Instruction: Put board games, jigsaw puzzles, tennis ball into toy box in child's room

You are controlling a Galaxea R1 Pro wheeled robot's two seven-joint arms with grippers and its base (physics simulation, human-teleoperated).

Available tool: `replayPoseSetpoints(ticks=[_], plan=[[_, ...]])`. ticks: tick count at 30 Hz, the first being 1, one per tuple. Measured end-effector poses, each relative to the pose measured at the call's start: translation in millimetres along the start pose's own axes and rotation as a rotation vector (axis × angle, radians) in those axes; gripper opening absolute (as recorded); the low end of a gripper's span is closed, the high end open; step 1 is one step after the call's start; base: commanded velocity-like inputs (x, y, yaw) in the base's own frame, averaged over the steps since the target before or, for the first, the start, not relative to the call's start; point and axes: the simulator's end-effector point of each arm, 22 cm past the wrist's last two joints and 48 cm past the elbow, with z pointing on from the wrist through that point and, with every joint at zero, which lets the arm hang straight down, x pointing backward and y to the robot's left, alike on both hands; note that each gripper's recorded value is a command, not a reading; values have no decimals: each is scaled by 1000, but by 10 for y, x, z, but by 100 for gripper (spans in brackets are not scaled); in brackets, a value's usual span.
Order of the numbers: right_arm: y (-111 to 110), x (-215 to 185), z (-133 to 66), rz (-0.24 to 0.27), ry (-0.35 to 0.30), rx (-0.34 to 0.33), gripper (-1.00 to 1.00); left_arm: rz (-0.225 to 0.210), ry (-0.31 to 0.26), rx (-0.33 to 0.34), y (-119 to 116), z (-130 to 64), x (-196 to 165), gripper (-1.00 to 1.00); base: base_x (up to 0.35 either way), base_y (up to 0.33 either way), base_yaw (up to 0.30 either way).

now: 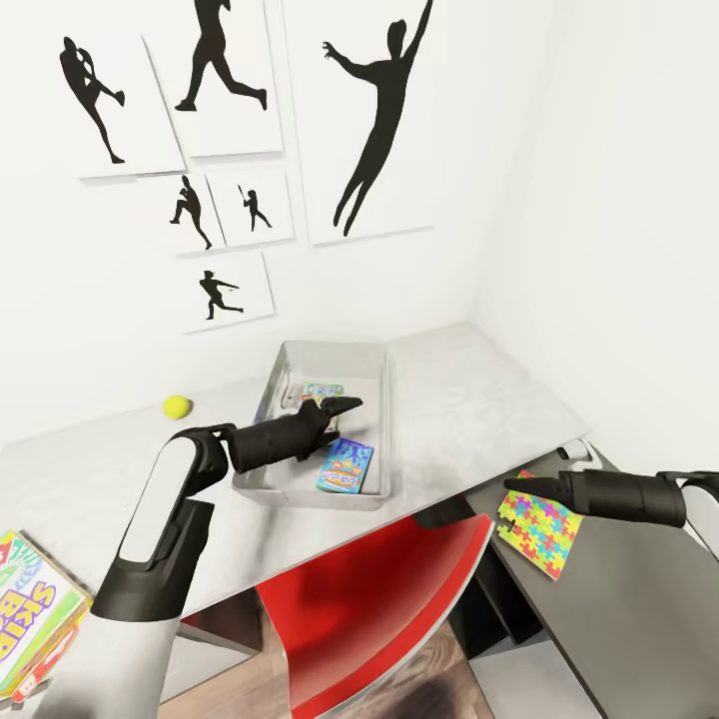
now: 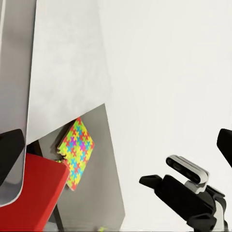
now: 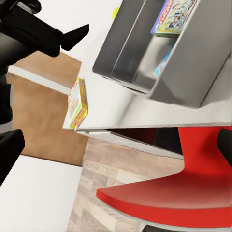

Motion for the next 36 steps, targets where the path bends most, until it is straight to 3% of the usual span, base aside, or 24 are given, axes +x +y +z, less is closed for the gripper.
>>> replayPoseSetpoints(ticks=[12, 26, 36], plan=[[56, -89, -118, -50, -39, 40, 100, -18, 61, 18, 13, 111, 387, 100, -81, 0, 0], [53, -189, -273, -80, -92, 92, 100, -40, 45, 105, -202, 171, 460, 100, -190, 0, 7], [34, -199, -277, -82, -100, 104, 100, -43, 42, 130, -258, 170, 463, 100, -42, 0, 166]])
